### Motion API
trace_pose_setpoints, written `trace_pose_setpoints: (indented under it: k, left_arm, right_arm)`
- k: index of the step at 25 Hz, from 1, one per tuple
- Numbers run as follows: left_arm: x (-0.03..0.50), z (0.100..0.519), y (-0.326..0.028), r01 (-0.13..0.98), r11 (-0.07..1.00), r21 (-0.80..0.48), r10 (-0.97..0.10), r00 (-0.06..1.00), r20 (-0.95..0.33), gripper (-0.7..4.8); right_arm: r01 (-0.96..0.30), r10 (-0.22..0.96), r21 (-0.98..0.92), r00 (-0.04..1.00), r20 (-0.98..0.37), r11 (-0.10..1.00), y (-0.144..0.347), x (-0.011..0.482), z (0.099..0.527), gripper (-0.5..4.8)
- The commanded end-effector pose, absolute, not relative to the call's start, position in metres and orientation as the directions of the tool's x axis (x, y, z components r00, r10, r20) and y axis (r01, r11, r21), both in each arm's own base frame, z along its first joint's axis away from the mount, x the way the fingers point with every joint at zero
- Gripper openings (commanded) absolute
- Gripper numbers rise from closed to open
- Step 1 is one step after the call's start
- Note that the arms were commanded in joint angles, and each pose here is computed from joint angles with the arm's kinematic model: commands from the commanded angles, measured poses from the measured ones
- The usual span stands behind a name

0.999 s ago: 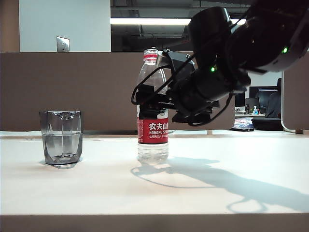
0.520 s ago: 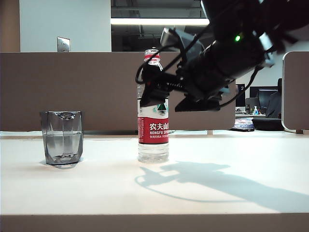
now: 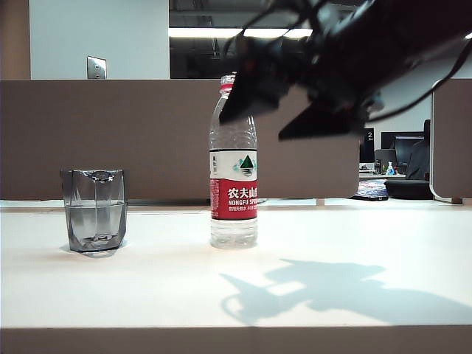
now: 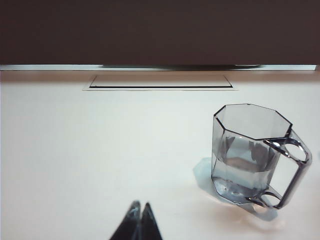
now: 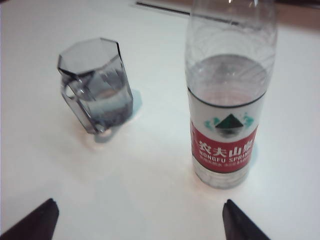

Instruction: Pick up the mineral water bottle on the table and pour water into the mug until it's half full.

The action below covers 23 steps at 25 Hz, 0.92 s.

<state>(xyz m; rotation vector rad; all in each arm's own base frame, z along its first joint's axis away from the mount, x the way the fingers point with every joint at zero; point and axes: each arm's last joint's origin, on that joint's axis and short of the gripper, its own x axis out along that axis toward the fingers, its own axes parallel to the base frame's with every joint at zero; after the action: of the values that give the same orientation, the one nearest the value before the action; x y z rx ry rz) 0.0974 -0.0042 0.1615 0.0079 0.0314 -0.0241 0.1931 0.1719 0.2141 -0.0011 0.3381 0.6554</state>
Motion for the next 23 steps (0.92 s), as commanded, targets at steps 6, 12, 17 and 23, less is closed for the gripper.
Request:
trace_pose_setpoints:
  k: [6, 12, 17, 23]
  left_arm:
    - [0.097, 0.164, -0.004, 0.026, 1.0, 0.007, -0.026, 1.0, -0.015, -0.05]
    - [0.097, 0.164, -0.004, 0.026, 1.0, 0.007, -0.026, 1.0, -0.015, -0.05]
    - [0.097, 0.164, -0.004, 0.026, 1.0, 0.007, -0.026, 1.0, -0.015, -0.05]
    - [0.097, 0.164, -0.004, 0.027, 1.0, 0.007, -0.027, 1.0, -0.015, -0.05]
  right_arm:
    - [-0.606, 0.62, 0.137, 0.745, -0.248, 0.783, 0.144, 0.16, 0.239, -0.06]
    - [-0.559, 0.57, 0.12, 0.788, -0.231, 0.821, 0.126, 0.142, 0.254, -0.05]
    - [-0.56, 0.573, 0.122, 0.79, -0.218, 0.819, 0.124, 0.141, 0.257, -0.05]
    - [-0.56, 0.573, 0.122, 0.79, -0.218, 0.819, 0.124, 0.141, 0.257, -0.05]
